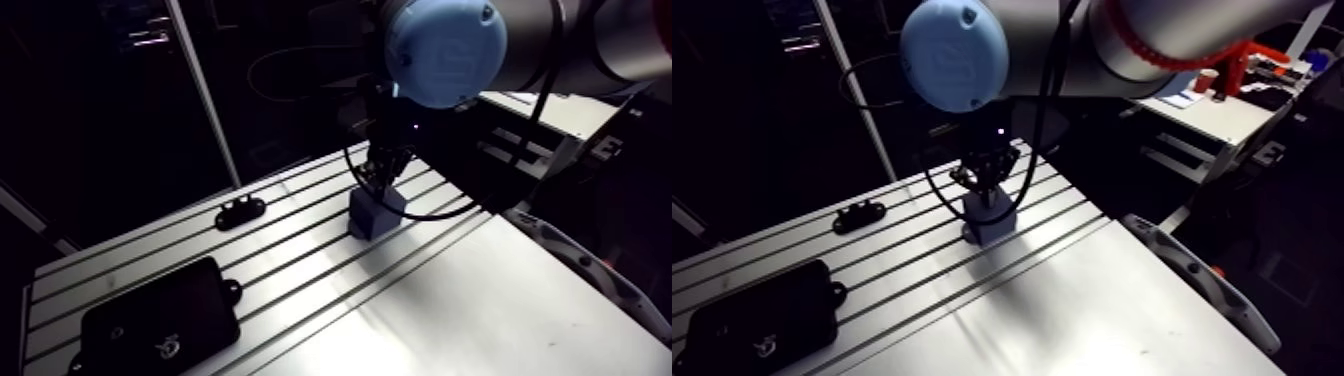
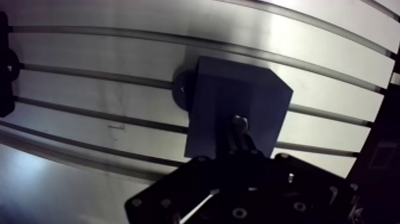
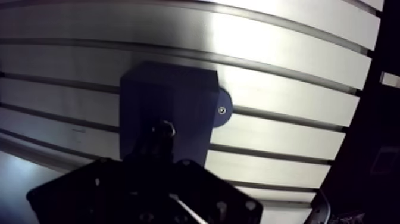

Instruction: Pick up the M10 bolt and insert it into the hex recess until seated.

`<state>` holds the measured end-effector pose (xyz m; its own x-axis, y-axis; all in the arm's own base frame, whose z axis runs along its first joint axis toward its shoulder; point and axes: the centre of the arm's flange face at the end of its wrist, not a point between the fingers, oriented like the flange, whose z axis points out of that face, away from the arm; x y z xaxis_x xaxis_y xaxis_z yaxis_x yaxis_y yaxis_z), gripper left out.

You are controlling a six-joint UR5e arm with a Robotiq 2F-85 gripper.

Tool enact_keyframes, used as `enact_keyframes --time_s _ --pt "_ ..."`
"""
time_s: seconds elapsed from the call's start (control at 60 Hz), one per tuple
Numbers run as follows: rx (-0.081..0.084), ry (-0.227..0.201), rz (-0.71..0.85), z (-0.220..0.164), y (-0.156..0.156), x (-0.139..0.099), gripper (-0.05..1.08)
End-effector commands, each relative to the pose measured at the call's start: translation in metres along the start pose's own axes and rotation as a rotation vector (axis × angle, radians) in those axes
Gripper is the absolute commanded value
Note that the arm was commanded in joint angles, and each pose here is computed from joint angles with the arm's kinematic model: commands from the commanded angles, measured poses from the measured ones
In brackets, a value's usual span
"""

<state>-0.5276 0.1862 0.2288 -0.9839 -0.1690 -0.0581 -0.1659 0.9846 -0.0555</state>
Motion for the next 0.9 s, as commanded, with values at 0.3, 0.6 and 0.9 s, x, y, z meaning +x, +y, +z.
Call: enact_keyframes --time_s 0.3,0.6,0.9 --pt "-0.002 0.004 -0.007 -0.002 -0.002 0.002 1.06" --pt "-0.01 0.014 -0.009 -0.008 -0.001 0.004 1.06" --pt "-0.019 0.024 -0.01 -0.015 0.0 0.005 1.06"
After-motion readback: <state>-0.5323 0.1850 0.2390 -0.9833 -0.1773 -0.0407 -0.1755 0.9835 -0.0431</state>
